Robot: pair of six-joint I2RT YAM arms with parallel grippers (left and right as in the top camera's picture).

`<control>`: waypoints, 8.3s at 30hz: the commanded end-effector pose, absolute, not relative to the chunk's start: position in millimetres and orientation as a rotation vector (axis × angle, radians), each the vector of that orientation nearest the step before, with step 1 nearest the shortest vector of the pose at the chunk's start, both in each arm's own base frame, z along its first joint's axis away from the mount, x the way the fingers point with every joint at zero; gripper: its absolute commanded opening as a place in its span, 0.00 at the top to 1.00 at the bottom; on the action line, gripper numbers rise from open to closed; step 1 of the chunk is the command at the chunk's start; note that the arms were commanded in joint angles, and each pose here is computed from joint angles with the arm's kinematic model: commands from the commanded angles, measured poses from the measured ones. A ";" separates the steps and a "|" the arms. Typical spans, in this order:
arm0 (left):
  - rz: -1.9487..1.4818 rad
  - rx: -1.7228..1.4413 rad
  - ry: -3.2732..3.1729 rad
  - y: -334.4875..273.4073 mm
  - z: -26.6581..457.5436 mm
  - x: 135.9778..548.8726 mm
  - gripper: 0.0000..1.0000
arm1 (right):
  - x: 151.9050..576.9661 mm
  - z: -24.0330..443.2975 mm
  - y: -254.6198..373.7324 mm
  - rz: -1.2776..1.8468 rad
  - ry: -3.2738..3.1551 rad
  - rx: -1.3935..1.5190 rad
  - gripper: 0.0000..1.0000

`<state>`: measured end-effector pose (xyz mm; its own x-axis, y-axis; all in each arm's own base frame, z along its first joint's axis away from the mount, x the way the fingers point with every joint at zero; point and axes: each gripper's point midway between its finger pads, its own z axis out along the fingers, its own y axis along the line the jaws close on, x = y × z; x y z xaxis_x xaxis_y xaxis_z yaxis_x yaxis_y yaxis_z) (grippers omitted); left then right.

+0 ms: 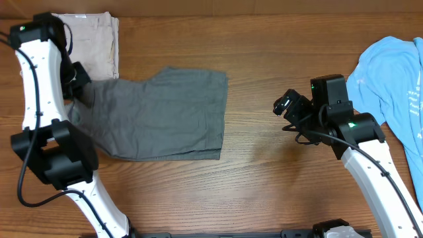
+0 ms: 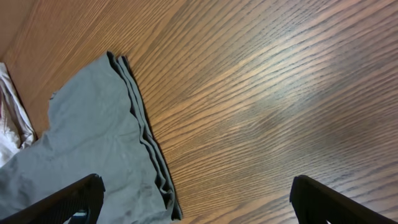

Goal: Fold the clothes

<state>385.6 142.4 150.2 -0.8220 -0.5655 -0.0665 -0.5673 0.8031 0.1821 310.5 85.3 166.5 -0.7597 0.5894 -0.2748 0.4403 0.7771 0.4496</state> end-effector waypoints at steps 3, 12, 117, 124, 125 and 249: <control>0.195 -0.810 2.981 90.0 170.6 401.4 0.96 | 317.9 152.5 86.1 0.480 2.588 0.778 0.00; 0.196 -0.434 3.036 -4.7 186.2 407.5 0.96 | 332.1 95.8 89.8 0.418 2.696 0.819 0.00; -0.324 -0.327 3.097 -84.9 27.9 414.8 0.95 | 404.4 32.3 301.4 1.333 2.502 0.052 0.95; -0.221 -0.318 3.033 -73.1 14.4 426.7 0.96 | 421.8 12.4 279.6 1.177 2.515 0.164 0.93; -0.196 -0.320 3.031 -70.0 13.8 427.1 0.96 | 424.0 11.7 276.0 1.166 2.520 0.180 0.93; -0.917 -0.342 3.103 -76.2 -65.1 336.1 0.91 | 328.4 92.0 214.6 0.567 2.838 0.225 0.00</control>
<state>375.6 -83.4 -1.9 -0.9801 -0.1943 0.0410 -0.1693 0.7101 -0.6835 325.1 217.2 91.4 -0.9636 0.1946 -0.1834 0.1065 0.9084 0.4043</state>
